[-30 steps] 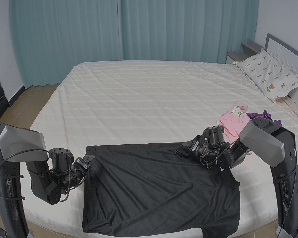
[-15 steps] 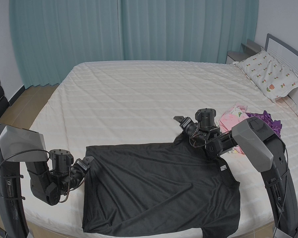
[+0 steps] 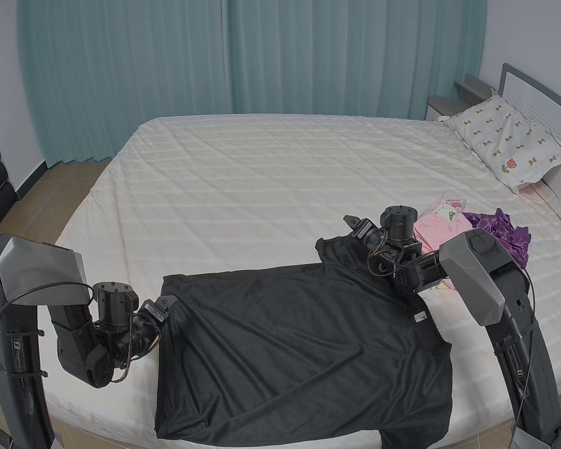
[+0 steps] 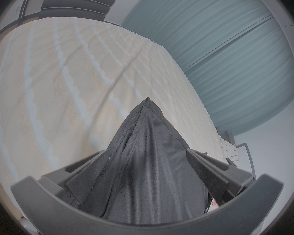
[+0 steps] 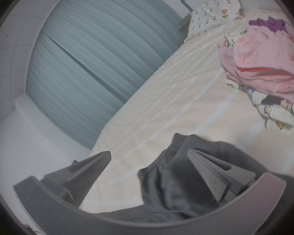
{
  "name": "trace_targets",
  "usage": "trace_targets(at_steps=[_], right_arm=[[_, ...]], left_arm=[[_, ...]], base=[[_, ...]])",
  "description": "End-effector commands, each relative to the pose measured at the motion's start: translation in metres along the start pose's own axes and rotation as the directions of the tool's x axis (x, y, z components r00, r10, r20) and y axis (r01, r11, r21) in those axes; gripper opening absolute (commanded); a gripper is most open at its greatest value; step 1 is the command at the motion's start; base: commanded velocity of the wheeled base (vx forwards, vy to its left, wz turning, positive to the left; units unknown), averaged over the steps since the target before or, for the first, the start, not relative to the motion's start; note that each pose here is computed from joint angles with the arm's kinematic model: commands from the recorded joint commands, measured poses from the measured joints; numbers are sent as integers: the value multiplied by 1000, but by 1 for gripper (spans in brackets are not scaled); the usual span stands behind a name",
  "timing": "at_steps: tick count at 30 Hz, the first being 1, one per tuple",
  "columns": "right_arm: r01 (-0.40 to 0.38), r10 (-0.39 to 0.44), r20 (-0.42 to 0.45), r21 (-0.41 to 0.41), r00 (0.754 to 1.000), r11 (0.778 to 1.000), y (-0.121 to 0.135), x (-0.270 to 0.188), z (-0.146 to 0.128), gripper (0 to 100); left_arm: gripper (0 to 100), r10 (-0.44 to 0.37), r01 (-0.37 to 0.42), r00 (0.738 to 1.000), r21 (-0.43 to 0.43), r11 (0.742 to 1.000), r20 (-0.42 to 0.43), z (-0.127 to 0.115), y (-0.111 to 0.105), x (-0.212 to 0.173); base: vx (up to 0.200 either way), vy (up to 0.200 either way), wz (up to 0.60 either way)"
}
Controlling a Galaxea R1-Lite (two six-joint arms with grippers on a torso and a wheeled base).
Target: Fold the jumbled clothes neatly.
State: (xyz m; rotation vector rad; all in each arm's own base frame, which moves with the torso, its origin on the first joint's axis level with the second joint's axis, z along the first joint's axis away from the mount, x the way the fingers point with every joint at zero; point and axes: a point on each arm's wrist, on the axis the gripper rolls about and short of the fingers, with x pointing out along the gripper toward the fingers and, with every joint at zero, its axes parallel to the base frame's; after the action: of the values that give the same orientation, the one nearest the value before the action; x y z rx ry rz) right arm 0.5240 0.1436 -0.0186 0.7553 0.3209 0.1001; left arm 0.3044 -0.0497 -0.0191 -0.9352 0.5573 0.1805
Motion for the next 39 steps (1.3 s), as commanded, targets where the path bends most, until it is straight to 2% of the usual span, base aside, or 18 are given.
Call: trace_targets(at_steps=[1,5,10,13,14,18,21,27,37,38,39], right_arm=[[38,-38,-7,-8,999,999,-11,-5,4,100],[91,-92,-13,-24,996,996,-24,-17,18,100],[125,-126,-24,-48,992,991,-36,-39,30,100],[124,-127,-43,-68,991,990,-44,-48,26,100],[126,-130,-51,-79,990,989,-47,-51,23,100],[126,-131,-58,-89,990,988,-50,-56,19,100],[129,-135,-62,-89,989,988,-51,-57,17,100],[135,-142,-71,-92,987,987,-53,-58,15,100],[135,-143,-74,-100,987,986,-53,-55,13,100],[131,-140,-75,-105,987,986,-53,-55,13,100],[126,-135,-77,-109,988,986,-52,-55,13,100]], left_arm=[[100,1,-1,1000,-4,1000,8,2,1,1],[100,-13,14,1000,-14,1000,28,10,-1,1],[100,-90,91,992,-10,996,86,28,-22,7],[100,-107,102,989,49,994,102,37,-34,20],[100,-91,83,991,80,993,101,41,-35,31],[100,-80,68,991,108,992,109,52,-41,61],[100,-69,57,992,110,992,106,53,-41,81],[100,-29,8,995,208,978,95,44,-21,122],[100,-27,5,995,227,974,92,42,-20,126],[0,-27,5,995,230,973,92,41,-19,127],[0,-27,5,995,231,973,94,41,-18,128]], base=[[0,0,0],[0,0,0],[0,0,0],[0,0,0],[0,0,0],[0,0,0],[0,0,0],[0,0,0],[0,0,0],[0,0,0],[0,0,0]])
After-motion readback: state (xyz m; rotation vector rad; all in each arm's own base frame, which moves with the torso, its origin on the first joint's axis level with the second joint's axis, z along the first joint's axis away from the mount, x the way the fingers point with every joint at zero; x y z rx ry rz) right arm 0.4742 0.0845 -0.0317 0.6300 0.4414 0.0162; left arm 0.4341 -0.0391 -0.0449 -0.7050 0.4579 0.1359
